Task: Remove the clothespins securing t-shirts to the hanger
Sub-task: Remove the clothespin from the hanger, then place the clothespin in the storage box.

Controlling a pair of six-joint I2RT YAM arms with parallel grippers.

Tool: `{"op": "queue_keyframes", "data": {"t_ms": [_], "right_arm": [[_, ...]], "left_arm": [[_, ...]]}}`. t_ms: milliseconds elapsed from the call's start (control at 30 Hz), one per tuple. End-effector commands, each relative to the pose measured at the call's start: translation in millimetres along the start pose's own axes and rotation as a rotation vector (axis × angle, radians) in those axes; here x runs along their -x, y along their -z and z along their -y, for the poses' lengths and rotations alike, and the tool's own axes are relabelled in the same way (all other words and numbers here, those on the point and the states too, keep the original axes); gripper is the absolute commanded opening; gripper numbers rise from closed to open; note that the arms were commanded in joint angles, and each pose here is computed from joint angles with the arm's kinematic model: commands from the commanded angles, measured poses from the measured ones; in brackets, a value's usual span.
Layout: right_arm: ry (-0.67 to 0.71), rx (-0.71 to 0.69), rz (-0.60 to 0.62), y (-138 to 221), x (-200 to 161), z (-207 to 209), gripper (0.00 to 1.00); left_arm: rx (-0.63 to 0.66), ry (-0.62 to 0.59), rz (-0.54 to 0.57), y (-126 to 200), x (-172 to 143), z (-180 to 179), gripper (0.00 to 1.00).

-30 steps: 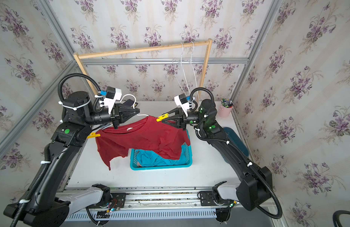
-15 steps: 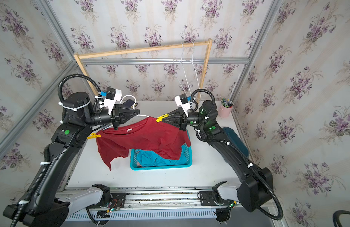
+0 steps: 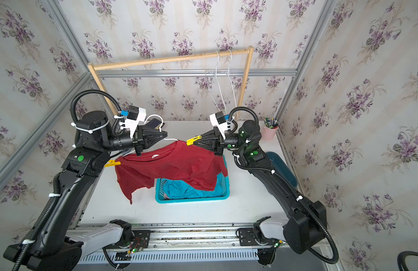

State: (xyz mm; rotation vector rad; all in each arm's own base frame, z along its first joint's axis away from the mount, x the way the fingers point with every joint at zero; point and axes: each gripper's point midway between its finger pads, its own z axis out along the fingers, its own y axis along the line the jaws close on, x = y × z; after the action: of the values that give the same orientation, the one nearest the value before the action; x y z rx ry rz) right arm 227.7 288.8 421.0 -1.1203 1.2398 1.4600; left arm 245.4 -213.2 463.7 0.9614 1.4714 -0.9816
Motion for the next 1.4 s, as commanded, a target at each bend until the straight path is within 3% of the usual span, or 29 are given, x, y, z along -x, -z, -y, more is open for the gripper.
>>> {"op": "queue_keyframes", "data": {"t_ms": [0, 167, 333, 733, 1033, 1200, 1367], "right_arm": [[0.041, -0.021, 0.013, 1, 7, -2, 0.05], [0.061, -0.14, 0.025, 10, 13, 9, 0.06], [0.0, -0.43, 0.008, 45, 7, 47, 0.06], [-0.262, -1.068, 0.049, 198, -72, 95, 0.07], [-0.514, -1.698, 0.084, 342, -160, 118, 0.07], [-0.707, -1.807, 0.149, 390, -215, 111, 0.09], [-0.778, -1.834, 0.138, 408, -241, 110, 0.2]], "left_arm": [[0.006, -0.038, 0.018, 1, 5, 0, 0.01], [0.03, -0.04, 0.014, 1, 2, -5, 0.01], [0.081, -0.042, 0.0, 0, -3, -15, 0.02], [0.097, -0.053, -0.02, -7, -7, -29, 0.01], [0.09, -0.036, -0.041, -11, -19, -33, 0.02], [0.069, -0.027, -0.042, -11, -22, -28, 0.02], [0.07, -0.033, -0.046, -9, -27, -26, 0.01]]}}
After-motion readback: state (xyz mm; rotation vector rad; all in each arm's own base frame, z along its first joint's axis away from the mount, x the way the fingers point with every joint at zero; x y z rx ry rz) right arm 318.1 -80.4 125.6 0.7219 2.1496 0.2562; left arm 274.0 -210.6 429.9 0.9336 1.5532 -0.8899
